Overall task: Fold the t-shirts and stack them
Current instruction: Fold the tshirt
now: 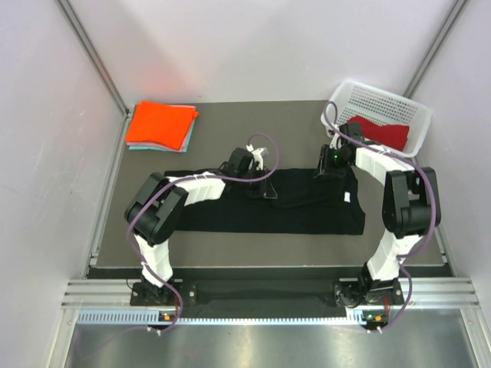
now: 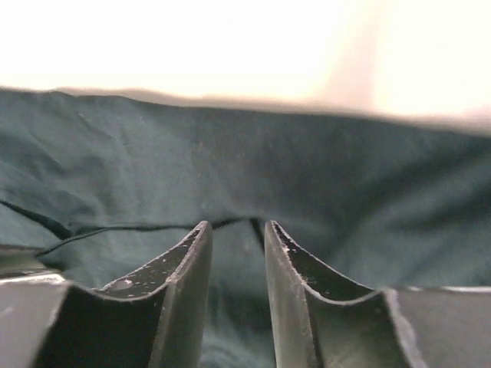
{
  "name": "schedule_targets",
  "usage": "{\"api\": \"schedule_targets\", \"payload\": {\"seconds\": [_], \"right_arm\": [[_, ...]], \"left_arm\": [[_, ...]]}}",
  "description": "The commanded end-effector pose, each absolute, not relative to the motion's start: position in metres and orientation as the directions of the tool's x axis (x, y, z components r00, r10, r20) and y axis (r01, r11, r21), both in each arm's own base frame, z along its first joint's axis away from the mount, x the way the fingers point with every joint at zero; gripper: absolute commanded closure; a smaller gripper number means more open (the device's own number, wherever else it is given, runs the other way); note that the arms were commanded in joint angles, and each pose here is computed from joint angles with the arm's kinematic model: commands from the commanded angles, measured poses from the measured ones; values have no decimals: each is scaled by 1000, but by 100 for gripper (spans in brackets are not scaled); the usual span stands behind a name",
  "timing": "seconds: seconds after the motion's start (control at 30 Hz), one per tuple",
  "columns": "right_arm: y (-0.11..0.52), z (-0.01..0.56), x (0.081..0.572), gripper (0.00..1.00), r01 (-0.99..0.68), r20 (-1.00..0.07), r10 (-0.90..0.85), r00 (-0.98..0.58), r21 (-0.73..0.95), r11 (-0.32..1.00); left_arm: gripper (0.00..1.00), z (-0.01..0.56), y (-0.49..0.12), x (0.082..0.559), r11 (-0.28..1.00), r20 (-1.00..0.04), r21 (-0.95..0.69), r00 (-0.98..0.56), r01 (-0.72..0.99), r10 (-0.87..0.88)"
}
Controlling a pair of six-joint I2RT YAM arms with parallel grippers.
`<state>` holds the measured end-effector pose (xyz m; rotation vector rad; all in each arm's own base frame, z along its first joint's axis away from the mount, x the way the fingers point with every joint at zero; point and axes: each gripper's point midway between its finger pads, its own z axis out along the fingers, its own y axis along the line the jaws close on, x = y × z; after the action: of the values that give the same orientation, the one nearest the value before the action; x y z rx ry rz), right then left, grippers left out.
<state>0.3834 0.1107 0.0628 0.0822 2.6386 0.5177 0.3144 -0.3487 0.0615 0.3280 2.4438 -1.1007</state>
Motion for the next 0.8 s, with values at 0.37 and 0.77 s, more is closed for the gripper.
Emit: {"api": "schedule_targets", "payload": {"seconds": [0.37, 0.77], "right_arm": [[133, 44, 383, 64, -240, -398, -50, -916, 443, 864], [131, 52, 387, 100, -266, -462, -47, -886, 422, 867]], "left_arm": [[100, 65, -353, 313, 634, -491, -653, -869, 415, 63], [100, 66, -354, 320, 647, -500, -644, -865, 409, 49]]}}
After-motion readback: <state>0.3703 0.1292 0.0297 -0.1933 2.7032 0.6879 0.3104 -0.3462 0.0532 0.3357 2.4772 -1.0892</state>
